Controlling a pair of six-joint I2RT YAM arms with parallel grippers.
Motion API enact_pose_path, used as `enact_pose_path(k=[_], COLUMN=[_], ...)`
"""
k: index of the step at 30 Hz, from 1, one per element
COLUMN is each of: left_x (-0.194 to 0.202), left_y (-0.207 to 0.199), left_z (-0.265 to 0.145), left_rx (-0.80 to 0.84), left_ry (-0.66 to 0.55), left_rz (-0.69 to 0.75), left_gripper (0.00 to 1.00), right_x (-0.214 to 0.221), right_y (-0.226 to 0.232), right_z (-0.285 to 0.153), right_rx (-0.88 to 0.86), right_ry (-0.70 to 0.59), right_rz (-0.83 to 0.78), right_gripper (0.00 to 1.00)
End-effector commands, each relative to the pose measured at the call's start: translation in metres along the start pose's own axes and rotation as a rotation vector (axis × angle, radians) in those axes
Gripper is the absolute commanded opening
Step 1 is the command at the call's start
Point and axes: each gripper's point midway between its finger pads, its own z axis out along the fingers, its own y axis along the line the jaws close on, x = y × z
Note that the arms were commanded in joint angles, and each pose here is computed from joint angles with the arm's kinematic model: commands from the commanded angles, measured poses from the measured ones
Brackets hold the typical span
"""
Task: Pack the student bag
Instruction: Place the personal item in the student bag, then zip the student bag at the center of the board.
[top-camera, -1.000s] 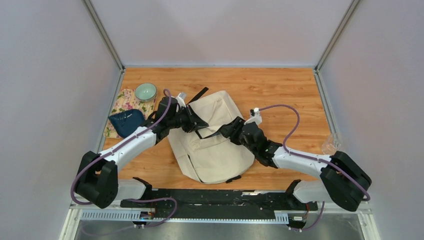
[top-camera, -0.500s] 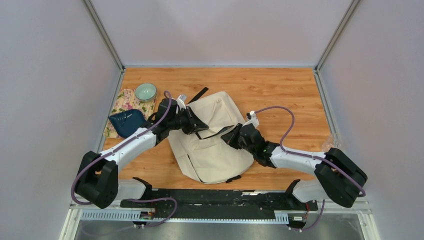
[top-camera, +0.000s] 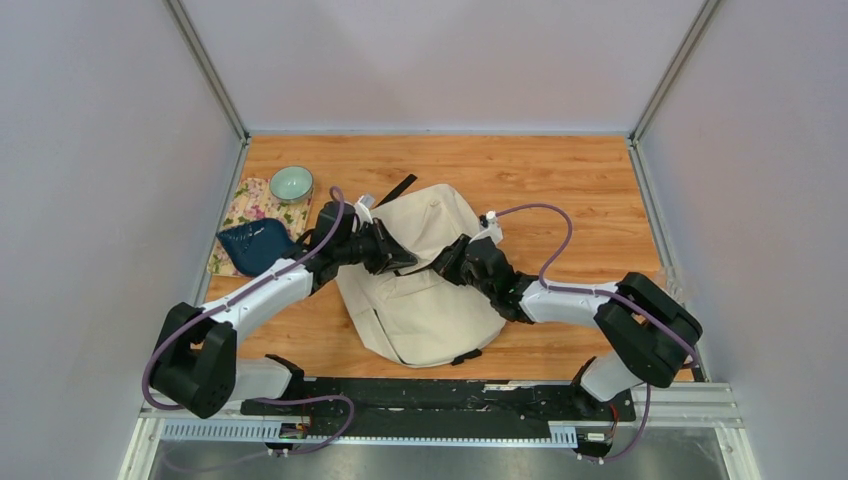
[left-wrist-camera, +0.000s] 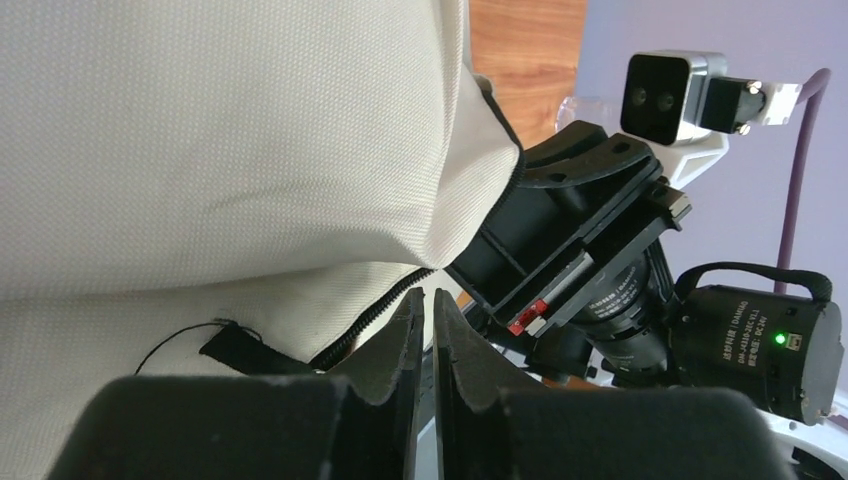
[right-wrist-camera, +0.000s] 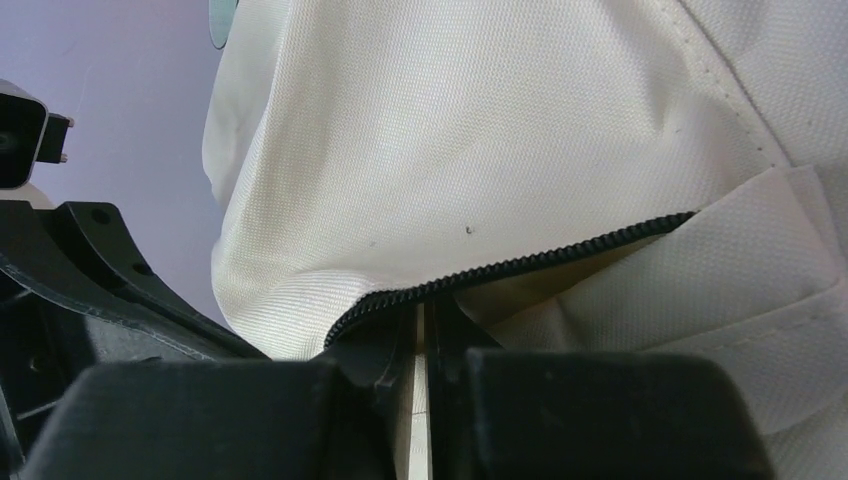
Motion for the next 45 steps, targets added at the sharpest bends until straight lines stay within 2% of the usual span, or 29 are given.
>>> enact_pose_path(k=[1,5,6,7,9,10,11,13,16,17,21,26,37,45], left_x=[0.002,0.006,0.006,0.005,0.004,0.001,-0.006,-0.010,-0.023,-0.030,-0.023,-0.003,-0.004,-0.005], left_y=[-0.007,0.001,0.001,-0.002,-0.010,-0.015,-0.020,-0.021,-0.019,-0.011,0.035,0.072,0.099,0.092], left_z=[-0.005,-0.006,-0.007,-0.009,-0.013,-0.018,-0.022,-0.033,-0.051,-0.055,-0.072,-0.069,-0.068,-0.045], left_rx=[0.035,0.017,0.022,0.031,0.059,0.068,0.062,0.025,-0.057,-0.106,-0.280,-0.308,-0.382,-0.276], left_ry=[-0.006,0.006,0.007,-0.001,-0.011,-0.031,-0.068,-0.099,-0.189,-0.234,-0.282,-0.282,-0.321,-0.307], left_rz=[0.022,0.027,0.031,0.040,0.068,0.096,0.119,0.177,0.246,0.253,0.248,0.198,0.197,0.174], left_gripper=[0.15,0.22,0.24,0.28,0.37,0.46,0.50,0.64,0.75,0.76,0.79,0.80,0.84,0.84], right_x=[-0.014,-0.006,-0.005,-0.008,0.004,0.007,0.008,0.011,0.009,0.009,0.001,-0.002,0.025,0.032], right_y=[0.018,-0.004,-0.007,-0.003,-0.023,-0.029,-0.028,-0.030,-0.026,-0.024,0.006,0.047,0.075,0.081], right_z=[-0.003,-0.032,-0.038,-0.048,-0.061,-0.067,-0.077,-0.092,-0.107,-0.110,-0.117,-0.107,-0.083,-0.072], right_rx=[-0.050,-0.028,-0.016,-0.025,0.035,0.053,0.050,0.038,0.027,0.025,-0.029,-0.049,-0.092,-0.085], right_ry=[-0.055,-0.029,-0.027,-0.031,0.014,0.023,0.027,0.020,0.006,0.008,0.007,0.036,0.140,0.173], right_rz=[-0.011,-0.035,-0.043,-0.053,-0.104,-0.109,-0.114,-0.115,-0.116,-0.123,-0.189,-0.313,-0.362,-0.383], right_gripper=[0.12,0.25,0.31,0.32,0.35,0.36,0.36,0.37,0.39,0.40,0.41,0.41,0.42,0.42])
